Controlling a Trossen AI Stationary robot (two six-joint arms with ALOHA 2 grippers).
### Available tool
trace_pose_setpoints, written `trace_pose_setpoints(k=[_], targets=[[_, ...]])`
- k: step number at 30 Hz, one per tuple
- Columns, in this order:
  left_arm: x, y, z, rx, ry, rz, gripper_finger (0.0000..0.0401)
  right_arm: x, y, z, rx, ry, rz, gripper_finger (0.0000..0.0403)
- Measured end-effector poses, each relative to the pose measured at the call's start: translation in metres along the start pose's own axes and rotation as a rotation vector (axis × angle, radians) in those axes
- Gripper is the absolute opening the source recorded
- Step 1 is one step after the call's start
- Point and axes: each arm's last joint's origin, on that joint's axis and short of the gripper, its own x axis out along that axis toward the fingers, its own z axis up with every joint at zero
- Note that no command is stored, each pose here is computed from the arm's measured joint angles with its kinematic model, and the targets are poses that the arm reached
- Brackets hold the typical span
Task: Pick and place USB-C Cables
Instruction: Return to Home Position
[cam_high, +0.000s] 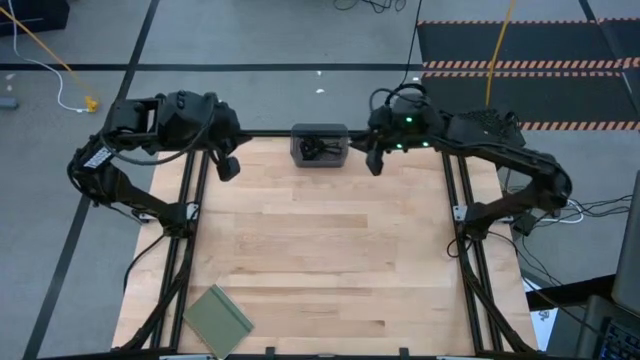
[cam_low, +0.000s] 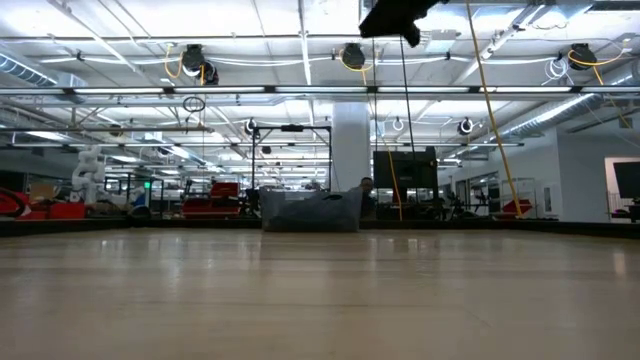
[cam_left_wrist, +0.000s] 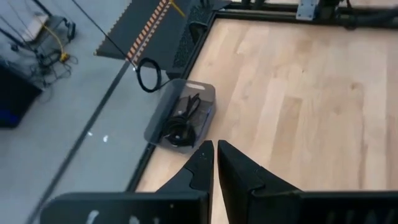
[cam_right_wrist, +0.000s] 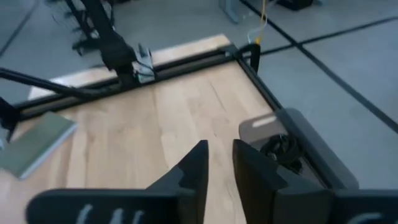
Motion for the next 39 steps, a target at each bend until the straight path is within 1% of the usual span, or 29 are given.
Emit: trace_pose_setpoints(k=[3,8,10,14,17,21,24,29,32,34,36,39], targets=[[0.0,0.0,0.0,0.066,-0.003,0.001,0.0026,-0.016,0.009,0.003,-0.008,-0.036,0.021,0.0046],[0.003,-0.001,0.006,0.047,-0.043,0.0,0.0026,-0.037,0.02,0.002,-0.035,-0.064,0.053,0.0009],[0.004,-0.003,0.007,0.032,-0.047,-0.047,0.0026,-0.042,0.025,-0.002,-0.051,-0.082,0.068,0.0003],[0.001,-0.011,0.007,-0.012,-0.058,-0.202,0.0023,-0.049,0.032,-0.016,-0.069,-0.115,0.101,0.0005],[-0.002,-0.023,0.007,-0.025,-0.059,-0.268,0.0006,-0.052,0.037,-0.029,-0.077,-0.15,0.135,0.0001],[-0.009,-0.039,0.006,0.007,-0.064,-0.336,0.0004,-0.058,0.045,-0.045,-0.103,-0.24,0.187,0.0001],[-0.012,-0.047,0.005,0.034,-0.07,-0.344,0.0004,-0.064,0.051,-0.059,-0.121,-0.301,0.231,0.0001],[-0.012,-0.053,0.002,0.049,-0.067,-0.31,0.0003,-0.077,0.059,-0.078,-0.151,-0.395,0.298,0.0],[-0.007,-0.057,-0.007,0.038,-0.03,-0.313,0.0004,-0.079,0.059,-0.092,-0.194,-0.401,0.311,0.0],[-0.003,-0.061,-0.013,0.023,-0.018,-0.321,0.0004,-0.08,0.059,-0.1,-0.198,-0.394,0.317,0.0],[0.005,-0.068,-0.019,0.021,-0.027,-0.333,0.0004,-0.08,0.058,-0.109,-0.176,-0.384,0.323,0.0],[0.017,-0.076,-0.026,0.029,-0.088,-0.353,0.0003,-0.079,0.055,-0.12,-0.154,-0.364,0.324,0.0]])
